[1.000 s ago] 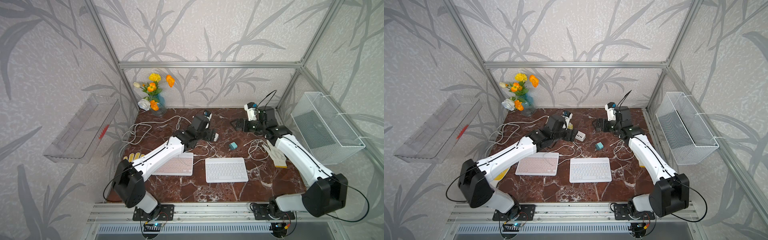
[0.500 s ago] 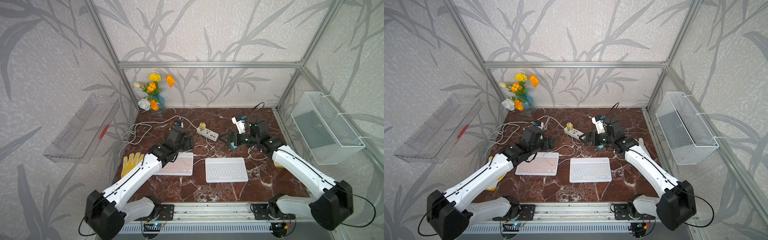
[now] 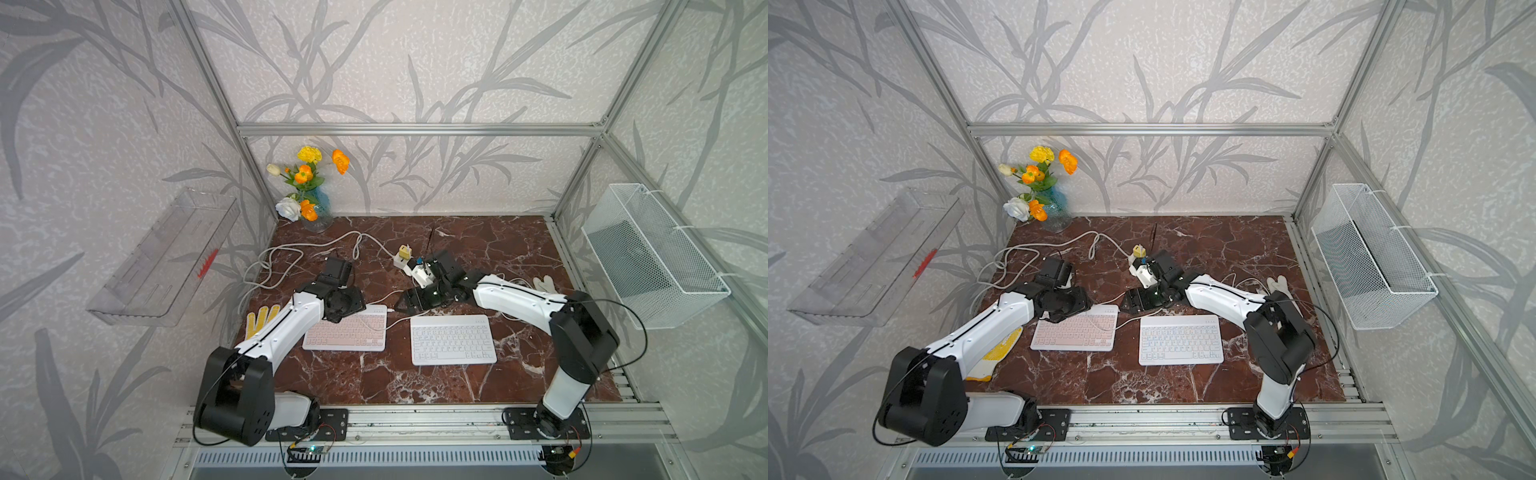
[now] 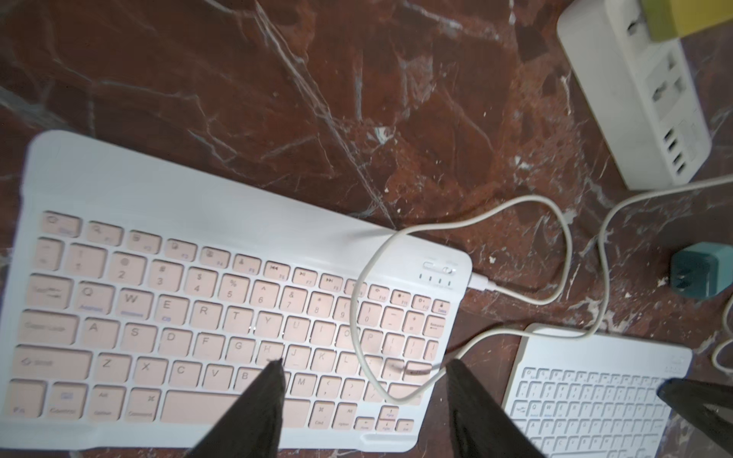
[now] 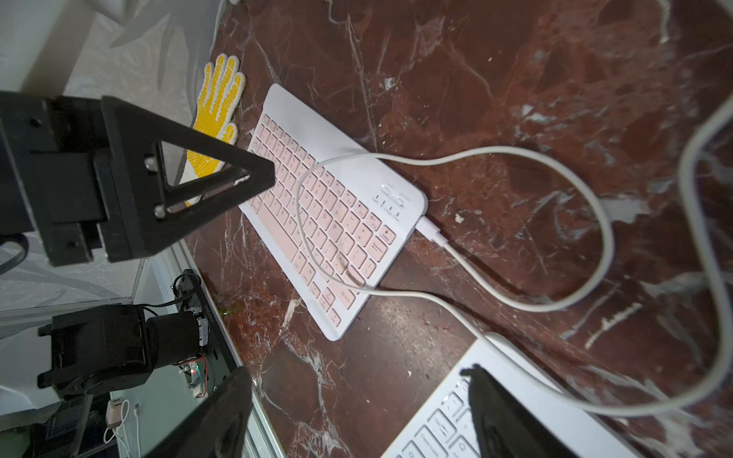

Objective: Unplug the wireless keyboard
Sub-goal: Pick up the power cord from the keyboard, then place the power cord at the center of the board.

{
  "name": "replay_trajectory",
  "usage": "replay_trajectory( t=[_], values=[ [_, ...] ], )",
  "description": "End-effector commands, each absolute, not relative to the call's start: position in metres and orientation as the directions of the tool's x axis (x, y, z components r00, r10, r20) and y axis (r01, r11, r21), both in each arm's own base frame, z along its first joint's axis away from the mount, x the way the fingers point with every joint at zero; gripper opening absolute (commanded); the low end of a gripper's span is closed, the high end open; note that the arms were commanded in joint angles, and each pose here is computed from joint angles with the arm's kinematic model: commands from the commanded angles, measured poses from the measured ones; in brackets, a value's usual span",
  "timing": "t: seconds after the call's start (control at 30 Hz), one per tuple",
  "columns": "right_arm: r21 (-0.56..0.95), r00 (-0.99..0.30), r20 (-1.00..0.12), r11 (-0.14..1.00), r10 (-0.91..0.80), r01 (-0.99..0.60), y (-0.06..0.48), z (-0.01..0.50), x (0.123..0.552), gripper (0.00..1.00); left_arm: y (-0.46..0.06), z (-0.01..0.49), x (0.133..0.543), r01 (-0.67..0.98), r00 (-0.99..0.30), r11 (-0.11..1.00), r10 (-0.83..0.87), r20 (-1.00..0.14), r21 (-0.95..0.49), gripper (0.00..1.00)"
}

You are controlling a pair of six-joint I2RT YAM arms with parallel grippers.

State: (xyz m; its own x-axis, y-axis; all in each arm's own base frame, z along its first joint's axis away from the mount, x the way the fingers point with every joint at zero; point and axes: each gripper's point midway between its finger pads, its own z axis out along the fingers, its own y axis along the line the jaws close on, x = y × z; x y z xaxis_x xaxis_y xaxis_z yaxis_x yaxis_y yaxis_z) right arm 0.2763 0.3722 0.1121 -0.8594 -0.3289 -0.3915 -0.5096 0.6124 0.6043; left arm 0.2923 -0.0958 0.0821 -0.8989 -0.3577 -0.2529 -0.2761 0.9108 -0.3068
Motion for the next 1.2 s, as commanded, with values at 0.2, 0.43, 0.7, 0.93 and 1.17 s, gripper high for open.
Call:
replay_trajectory(
  t=[0.2,0.43,0.7,0.93,1.17],
  values=[
    [0.579,-0.808,-0.313,0.574,-0.499,-0.579,0.388,0.081,0.245,0.75,-0.13,0.06,0.303,-0.245,-0.945,0.869,-0.314,-0.096,-0.43,0.25],
    [0.576,-0.81,-0.31,0.579,-0.497,-0.576,0.387,0.076,0.245,0.75,-0.154,0.081,0.332,-0.187,-0.95,0.821,-0.291,-0.114,-0.539,0.0],
    [0.551,-0.796,-0.337,0.581,-0.502,-0.599,0.385,0.073,0.249,0.75,-0.182,0.111,0.383,-0.082,-0.942,0.757,-0.272,-0.198,-0.649,0.0],
    [0.462,-0.711,-0.462,0.54,-0.529,-0.703,0.392,0.076,0.267,0.75,-0.181,0.076,0.413,-0.076,-0.951,0.815,-0.232,-0.203,-0.574,0.0],
    [0.264,-0.5,-0.497,0.426,-0.709,-0.865,0.388,0.057,0.282,0.73,-0.168,0.041,0.431,-0.122,-0.959,0.891,-0.218,-0.178,-0.438,0.0]
  ],
)
